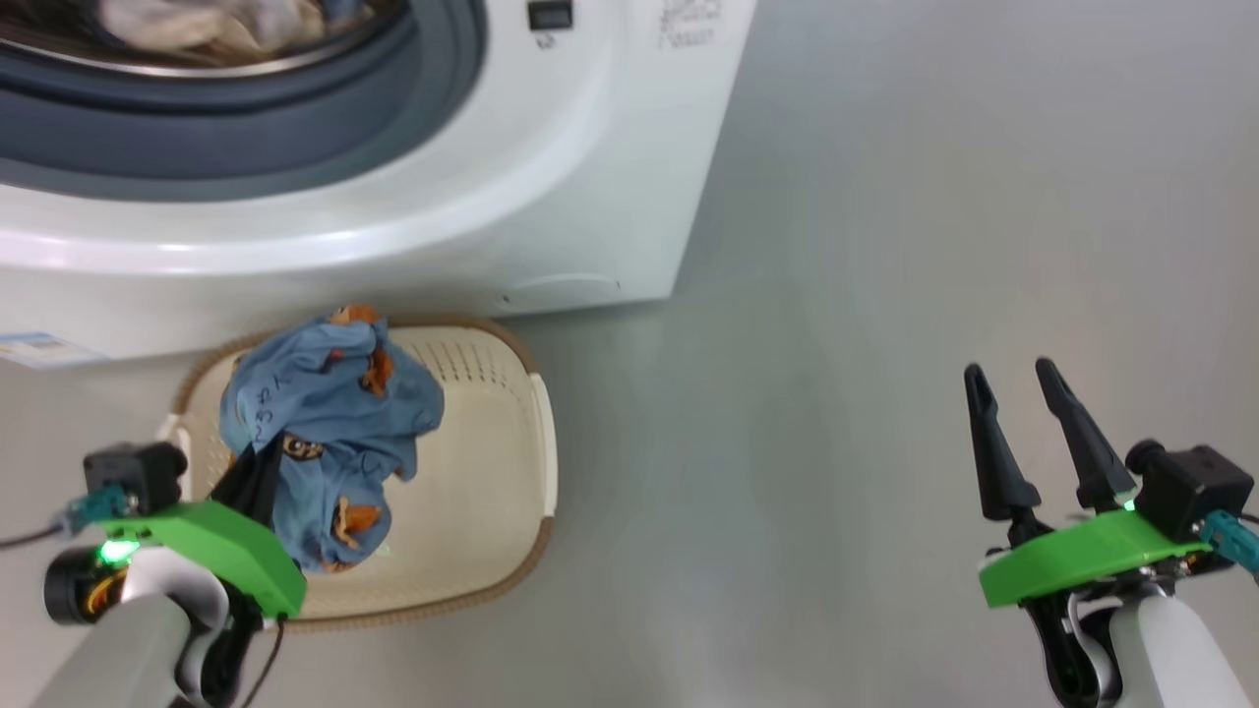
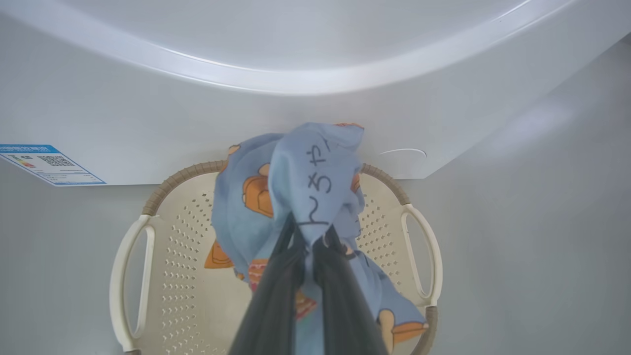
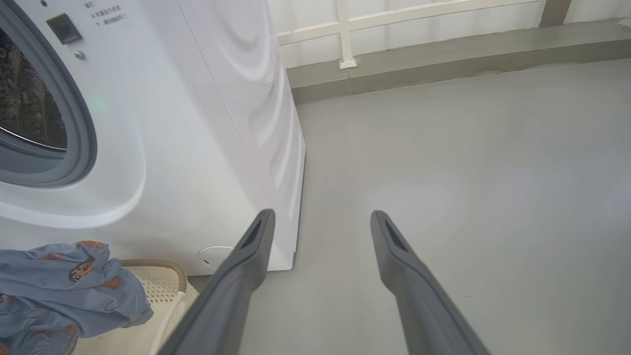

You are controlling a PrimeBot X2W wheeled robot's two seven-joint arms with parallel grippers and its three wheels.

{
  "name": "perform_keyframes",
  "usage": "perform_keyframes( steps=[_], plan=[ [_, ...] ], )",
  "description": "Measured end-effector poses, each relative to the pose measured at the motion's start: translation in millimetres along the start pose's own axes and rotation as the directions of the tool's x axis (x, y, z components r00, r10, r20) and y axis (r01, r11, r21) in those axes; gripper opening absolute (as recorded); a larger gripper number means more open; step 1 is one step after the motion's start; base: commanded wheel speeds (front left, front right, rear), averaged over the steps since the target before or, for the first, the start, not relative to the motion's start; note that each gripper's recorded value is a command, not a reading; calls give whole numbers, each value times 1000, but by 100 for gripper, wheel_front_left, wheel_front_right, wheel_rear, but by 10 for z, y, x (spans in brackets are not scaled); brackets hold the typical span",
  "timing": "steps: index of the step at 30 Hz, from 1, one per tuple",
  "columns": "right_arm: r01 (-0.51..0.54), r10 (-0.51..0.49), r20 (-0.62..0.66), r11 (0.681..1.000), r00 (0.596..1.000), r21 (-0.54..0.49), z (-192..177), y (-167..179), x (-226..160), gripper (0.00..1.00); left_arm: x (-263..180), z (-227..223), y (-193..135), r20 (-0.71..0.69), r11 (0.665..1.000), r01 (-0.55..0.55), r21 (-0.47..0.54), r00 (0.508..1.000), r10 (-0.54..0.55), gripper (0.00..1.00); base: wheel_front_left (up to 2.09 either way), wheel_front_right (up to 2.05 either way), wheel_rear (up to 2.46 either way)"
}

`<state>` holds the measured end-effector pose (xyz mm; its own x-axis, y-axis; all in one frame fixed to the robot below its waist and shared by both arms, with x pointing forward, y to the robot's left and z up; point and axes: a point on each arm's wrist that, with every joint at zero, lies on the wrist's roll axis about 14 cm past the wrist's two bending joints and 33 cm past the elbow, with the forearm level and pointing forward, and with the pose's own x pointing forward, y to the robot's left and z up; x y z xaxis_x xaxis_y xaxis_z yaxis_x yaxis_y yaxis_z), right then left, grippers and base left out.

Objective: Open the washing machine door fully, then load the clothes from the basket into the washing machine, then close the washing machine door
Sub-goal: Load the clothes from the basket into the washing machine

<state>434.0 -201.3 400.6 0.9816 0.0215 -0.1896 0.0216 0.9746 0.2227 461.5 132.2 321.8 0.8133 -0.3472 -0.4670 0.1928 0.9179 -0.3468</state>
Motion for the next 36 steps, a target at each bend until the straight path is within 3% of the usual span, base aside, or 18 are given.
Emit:
perform_keyframes(
  steps=[15,36],
  plan=[
    [-24,24,35,1000,999,3,183,51,-355,100,-791,652,-33,297,996,-70,45,953,54,0,0,0,0],
    [-60,60,67,998,996,-12,304,121,-635,100,-1899,909,17,543,973,-226,48,823,164,0,0,0,0]
  ],
)
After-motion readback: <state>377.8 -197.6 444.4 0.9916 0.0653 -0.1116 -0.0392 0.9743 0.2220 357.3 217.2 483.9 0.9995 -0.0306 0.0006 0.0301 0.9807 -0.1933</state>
